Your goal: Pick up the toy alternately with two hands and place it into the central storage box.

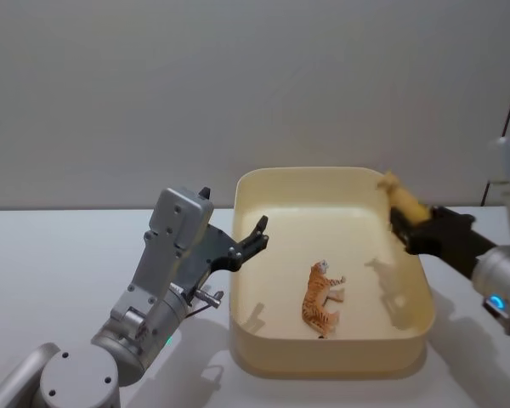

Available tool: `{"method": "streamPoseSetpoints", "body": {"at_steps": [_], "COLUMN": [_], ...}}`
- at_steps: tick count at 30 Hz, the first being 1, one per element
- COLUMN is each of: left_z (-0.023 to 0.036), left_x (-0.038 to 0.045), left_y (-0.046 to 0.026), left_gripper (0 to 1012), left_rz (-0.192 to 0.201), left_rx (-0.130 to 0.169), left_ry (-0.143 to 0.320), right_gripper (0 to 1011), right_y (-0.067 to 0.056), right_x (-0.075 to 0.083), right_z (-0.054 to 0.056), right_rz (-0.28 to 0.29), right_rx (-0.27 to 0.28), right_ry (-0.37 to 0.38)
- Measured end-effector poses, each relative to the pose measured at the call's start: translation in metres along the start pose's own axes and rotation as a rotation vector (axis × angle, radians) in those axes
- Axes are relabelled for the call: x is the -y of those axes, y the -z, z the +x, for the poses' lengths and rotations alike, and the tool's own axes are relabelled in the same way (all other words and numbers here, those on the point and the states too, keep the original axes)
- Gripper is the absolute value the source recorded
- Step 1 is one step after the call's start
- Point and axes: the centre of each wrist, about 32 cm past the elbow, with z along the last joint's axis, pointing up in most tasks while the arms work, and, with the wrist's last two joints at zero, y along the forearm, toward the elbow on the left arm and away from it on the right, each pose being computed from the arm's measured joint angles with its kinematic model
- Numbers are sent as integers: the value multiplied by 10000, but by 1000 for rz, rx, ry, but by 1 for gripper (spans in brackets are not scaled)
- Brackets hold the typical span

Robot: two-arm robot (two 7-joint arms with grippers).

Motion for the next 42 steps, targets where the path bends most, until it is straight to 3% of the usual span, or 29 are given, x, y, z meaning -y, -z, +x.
{"method": "streamPoseSetpoints", "body": {"at_steps": [5, 6, 15, 22, 31, 42], "left_z": [0, 0, 0, 0, 0, 8], "left_x": [0, 0, 0, 0, 0, 12], "left_y": [0, 0, 0, 0, 0, -42], "left_gripper": [1001, 1001, 1001, 1001, 1001, 1001], "left_rz": [0, 0, 0, 0, 0, 28], "left_rx": [0, 0, 0, 0, 0, -22], "left_ry": [0, 0, 0, 0, 0, -10], "right_gripper": [505, 567, 838, 1001, 1001, 1001], "right_y": [-32, -38, -72, -73, -61, -63], "right_x": [-129, -153, -254, -190, 45, 190], "right_z": [-98, -118, -203, -137, 51, 146], "right_rz": [-16, -19, -32, -24, 5, 23], "right_rx": [11, 13, 23, 16, -14, -29], "right_ry": [-24, -29, -49, -33, 25, 57]}}
